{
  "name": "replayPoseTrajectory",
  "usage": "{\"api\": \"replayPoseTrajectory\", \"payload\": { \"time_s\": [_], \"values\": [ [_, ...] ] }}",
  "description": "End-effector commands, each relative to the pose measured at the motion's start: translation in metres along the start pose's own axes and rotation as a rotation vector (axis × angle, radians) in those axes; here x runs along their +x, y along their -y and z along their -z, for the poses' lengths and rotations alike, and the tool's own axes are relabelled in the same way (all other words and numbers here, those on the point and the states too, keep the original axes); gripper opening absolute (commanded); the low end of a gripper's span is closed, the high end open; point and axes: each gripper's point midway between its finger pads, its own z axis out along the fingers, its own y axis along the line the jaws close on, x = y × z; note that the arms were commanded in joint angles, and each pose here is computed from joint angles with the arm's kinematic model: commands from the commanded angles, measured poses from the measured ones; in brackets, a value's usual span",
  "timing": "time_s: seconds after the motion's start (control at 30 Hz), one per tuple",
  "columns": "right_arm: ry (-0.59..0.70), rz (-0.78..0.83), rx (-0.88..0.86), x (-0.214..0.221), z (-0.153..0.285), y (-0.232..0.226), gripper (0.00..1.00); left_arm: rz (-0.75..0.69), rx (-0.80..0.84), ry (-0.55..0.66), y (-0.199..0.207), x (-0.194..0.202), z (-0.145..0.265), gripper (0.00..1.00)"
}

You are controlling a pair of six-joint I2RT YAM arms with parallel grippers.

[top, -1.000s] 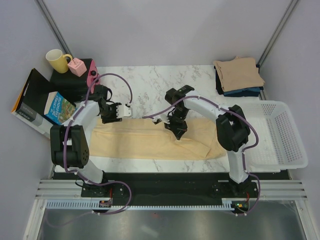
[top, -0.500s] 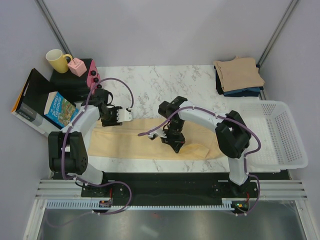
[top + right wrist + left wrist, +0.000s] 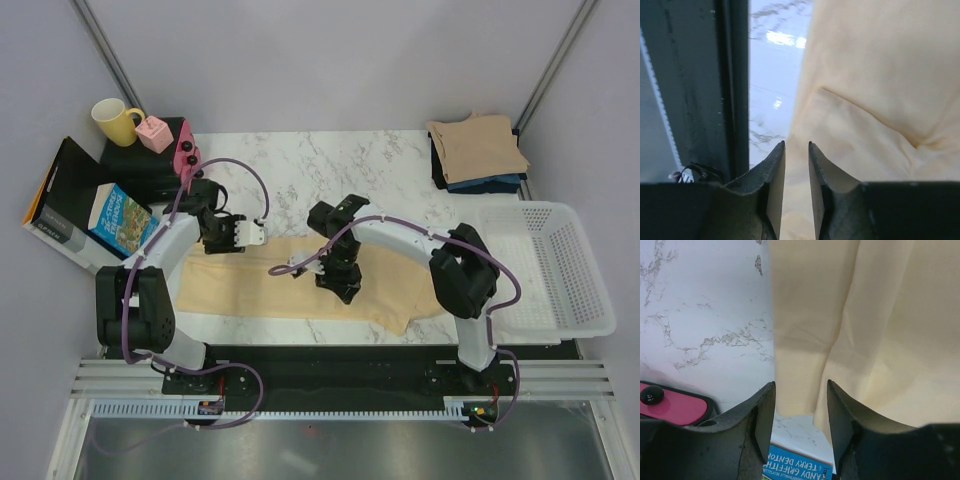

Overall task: Fold and stack the t-shirts
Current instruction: Fold the tshirt

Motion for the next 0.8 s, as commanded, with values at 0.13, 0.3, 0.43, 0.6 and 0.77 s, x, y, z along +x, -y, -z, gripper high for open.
{"api": "replayPoseTrajectory", "payload": {
  "time_s": [0.13, 0.3, 0.43, 0.6, 0.77],
  "values": [
    [-0.014, -0.282, 0.415, 0.067, 0.056, 0.119, 0.00, -0.027, 0.000, 0.028, -0.006, -0.007, -0.009, 0.55],
    [-0.008, -0.400, 0.434, 0.118, 0.067, 0.135, 0.00, -0.022, -0.034, 0.033, -0.022, -0.012, -0.007, 0.54],
    [-0.044, -0.400, 0.398, 0.136, 0.058, 0.125, 0.00, 0.005, -0.068, 0.028, -0.038, -0.013, -0.007, 0.53],
    [-0.070, -0.435, 0.390, 0.158, 0.047, 0.129, 0.00, 0.031, -0.057, -0.018, -0.047, -0.005, -0.018, 0.53],
    [-0.095, -0.493, 0.552, 0.182, 0.058, 0.166, 0.00, 0.039, -0.096, -0.069, -0.058, -0.002, -0.028, 0.52]
  ]
}}
